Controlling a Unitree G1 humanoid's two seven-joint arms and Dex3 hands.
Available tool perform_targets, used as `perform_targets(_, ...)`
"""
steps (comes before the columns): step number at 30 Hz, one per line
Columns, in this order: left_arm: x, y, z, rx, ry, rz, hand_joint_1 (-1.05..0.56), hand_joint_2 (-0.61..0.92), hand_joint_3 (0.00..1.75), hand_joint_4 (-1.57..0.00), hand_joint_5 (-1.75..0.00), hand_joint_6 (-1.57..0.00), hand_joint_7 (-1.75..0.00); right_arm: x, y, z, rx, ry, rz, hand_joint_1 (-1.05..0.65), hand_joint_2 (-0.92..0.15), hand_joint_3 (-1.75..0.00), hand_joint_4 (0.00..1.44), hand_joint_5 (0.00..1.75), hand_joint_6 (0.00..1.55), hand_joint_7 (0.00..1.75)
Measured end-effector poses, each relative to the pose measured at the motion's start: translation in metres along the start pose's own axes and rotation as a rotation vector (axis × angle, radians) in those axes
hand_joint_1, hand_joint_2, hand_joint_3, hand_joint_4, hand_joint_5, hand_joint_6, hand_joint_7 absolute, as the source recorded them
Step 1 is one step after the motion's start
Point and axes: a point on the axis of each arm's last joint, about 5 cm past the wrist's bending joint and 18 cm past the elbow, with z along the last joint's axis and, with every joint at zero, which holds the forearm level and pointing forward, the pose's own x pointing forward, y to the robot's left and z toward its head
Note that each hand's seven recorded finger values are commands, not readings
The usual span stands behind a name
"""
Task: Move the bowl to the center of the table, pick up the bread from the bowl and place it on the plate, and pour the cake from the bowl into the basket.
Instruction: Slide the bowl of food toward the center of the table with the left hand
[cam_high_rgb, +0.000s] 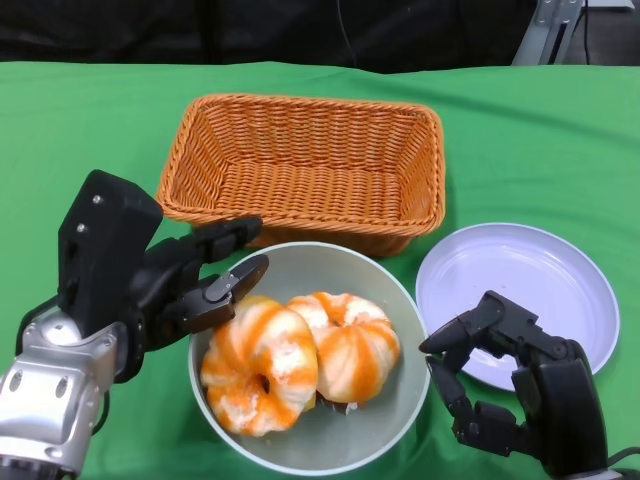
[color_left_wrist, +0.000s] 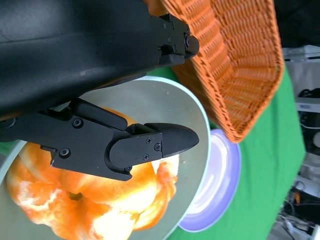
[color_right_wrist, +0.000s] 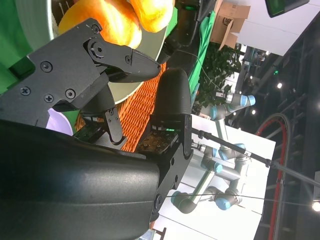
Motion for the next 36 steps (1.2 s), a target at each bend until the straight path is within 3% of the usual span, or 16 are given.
perform_targets(5,-0.003,-0.001,0.000,-0.004,-0.026,0.042,-0.59,0.92,0.51,-0.15,-0.04,-0.05,-0.02,0.000,0.000,0.000,-0.001,-0.001,-0.007,-0.26,-0.52,-0.87,0.79,1.53,0.71,1.26)
perform_targets(9,-0.006,-0.003,0.003,0.124,-0.073,0.207,-0.52,0.92,0.45,-0.24,-0.08,-0.18,-0.07,0.000,0.000,0.000,-0.001,-0.002,-0.006,-0.26,-0.52,-0.87,0.79,1.54,0.70,1.26)
perform_targets(12,-0.008,-0.004,0.005,0.190,-0.140,0.314,-0.50,0.92,0.41,-0.31,-0.11,-0.25,-0.08,0.000,0.000,0.000,0.000,-0.003,-0.006,-0.26,-0.52,-0.87,0.79,1.53,0.71,1.26)
perform_targets(17,-0.012,-0.001,0.009,0.172,-0.304,0.414,-0.47,0.92,0.26,-0.50,-0.18,-0.44,-0.11,-0.001,-0.001,0.000,0.001,-0.002,-0.007,-0.26,-0.52,-0.86,0.78,1.53,0.70,1.26)
perform_targets(25,-0.022,0.020,0.001,0.022,-0.564,0.405,-0.41,0.92,0.11,-0.79,-0.25,-0.76,-0.13,-0.002,-0.002,-0.001,0.001,0.003,-0.003,-0.25,-0.53,-0.85,0.78,1.52,0.70,1.26)
perform_targets(30,-0.020,0.024,-0.005,-0.024,-0.648,0.391,-0.16,0.92,0.18,-0.98,-0.35,-1.00,-0.19,-0.002,-0.003,-0.001,0.008,0.004,-0.005,-0.24,-0.52,-0.85,0.77,1.50,0.70,1.25)
perform_targets(31,-0.018,0.025,-0.009,-0.029,-0.661,0.393,-0.08,0.91,0.29,-0.97,-0.62,-1.11,-0.24,-0.002,-0.004,-0.001,0.013,0.004,-0.006,-0.24,-0.52,-0.85,0.76,1.49,0.70,1.24)
perform_targets(33,-0.015,0.026,-0.015,-0.026,-0.678,0.413,-0.01,0.87,0.47,-0.87,-1.06,-1.14,-0.41,-0.002,-0.005,-0.001,0.018,0.006,-0.006,-0.24,-0.52,-0.85,0.75,1.48,0.70,1.23)
perform_targets(34,-0.014,0.027,-0.018,-0.017,-0.682,0.423,0.07,0.79,0.72,-0.80,-1.32,-1.04,-0.75,-0.003,-0.006,-0.001,0.017,0.007,-0.005,-0.24,-0.52,-0.85,0.74,1.48,0.70,1.23)
perform_targets(36,-0.011,0.029,-0.026,0.000,-0.671,0.451,0.08,0.68,0.94,-0.76,-1.47,-0.91,-1.13,-0.003,-0.007,-0.001,0.016,0.009,-0.006,-0.24,-0.52,-0.86,0.74,1.48,0.71,1.22)
